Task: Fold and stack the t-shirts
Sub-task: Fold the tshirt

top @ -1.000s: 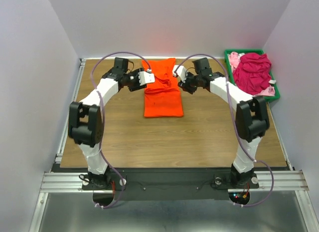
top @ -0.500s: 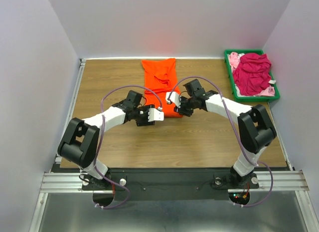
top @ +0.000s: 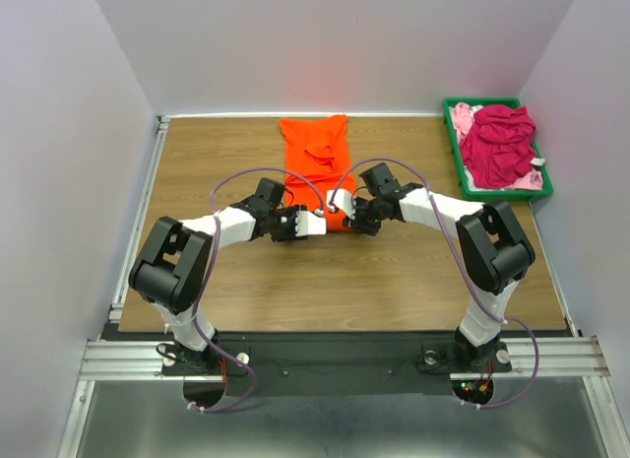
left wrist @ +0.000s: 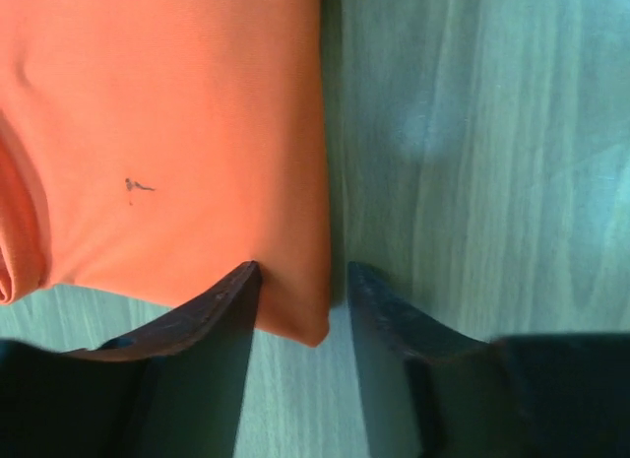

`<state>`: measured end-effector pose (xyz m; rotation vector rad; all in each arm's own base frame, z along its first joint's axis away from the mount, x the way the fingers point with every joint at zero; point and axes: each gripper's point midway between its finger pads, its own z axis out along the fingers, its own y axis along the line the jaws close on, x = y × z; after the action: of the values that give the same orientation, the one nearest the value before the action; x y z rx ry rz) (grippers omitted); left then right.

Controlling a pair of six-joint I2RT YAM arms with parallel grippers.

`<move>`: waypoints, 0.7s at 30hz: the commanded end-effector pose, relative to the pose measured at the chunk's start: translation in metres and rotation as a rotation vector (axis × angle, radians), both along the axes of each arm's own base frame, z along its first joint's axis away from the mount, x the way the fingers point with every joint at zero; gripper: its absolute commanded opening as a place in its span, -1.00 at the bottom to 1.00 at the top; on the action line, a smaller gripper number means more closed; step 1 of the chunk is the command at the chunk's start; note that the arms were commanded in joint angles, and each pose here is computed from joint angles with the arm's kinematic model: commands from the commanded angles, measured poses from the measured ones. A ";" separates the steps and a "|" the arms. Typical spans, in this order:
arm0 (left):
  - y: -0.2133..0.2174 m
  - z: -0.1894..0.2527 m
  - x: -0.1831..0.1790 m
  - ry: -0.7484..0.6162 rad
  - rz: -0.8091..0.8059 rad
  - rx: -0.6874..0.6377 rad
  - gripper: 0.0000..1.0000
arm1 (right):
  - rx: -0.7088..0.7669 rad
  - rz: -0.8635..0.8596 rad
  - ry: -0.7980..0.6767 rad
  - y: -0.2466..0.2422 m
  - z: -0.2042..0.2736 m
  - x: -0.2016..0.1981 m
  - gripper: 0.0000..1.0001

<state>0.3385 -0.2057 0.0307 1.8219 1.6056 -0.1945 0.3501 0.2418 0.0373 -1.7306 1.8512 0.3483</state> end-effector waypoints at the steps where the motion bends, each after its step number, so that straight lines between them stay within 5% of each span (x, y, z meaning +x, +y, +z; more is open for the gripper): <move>1: -0.005 0.007 0.014 -0.034 0.003 -0.003 -0.15 | -0.001 0.042 -0.043 0.002 -0.004 -0.001 -0.21; 6: -0.007 0.009 0.013 -0.016 -0.004 -0.011 -0.56 | -0.043 0.037 -0.057 -0.003 -0.019 0.004 -0.44; 10: -0.012 0.020 0.010 -0.001 -0.022 -0.036 -0.96 | -0.036 -0.002 -0.077 -0.002 -0.013 0.013 -0.90; 21: -0.004 0.107 0.016 -0.014 -0.001 -0.107 -1.00 | 0.077 -0.099 -0.179 0.003 0.093 0.023 -0.99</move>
<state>0.3570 -0.2105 0.0813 1.7840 1.6102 -0.2464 0.3619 0.2351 0.0620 -1.6621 1.8400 0.2418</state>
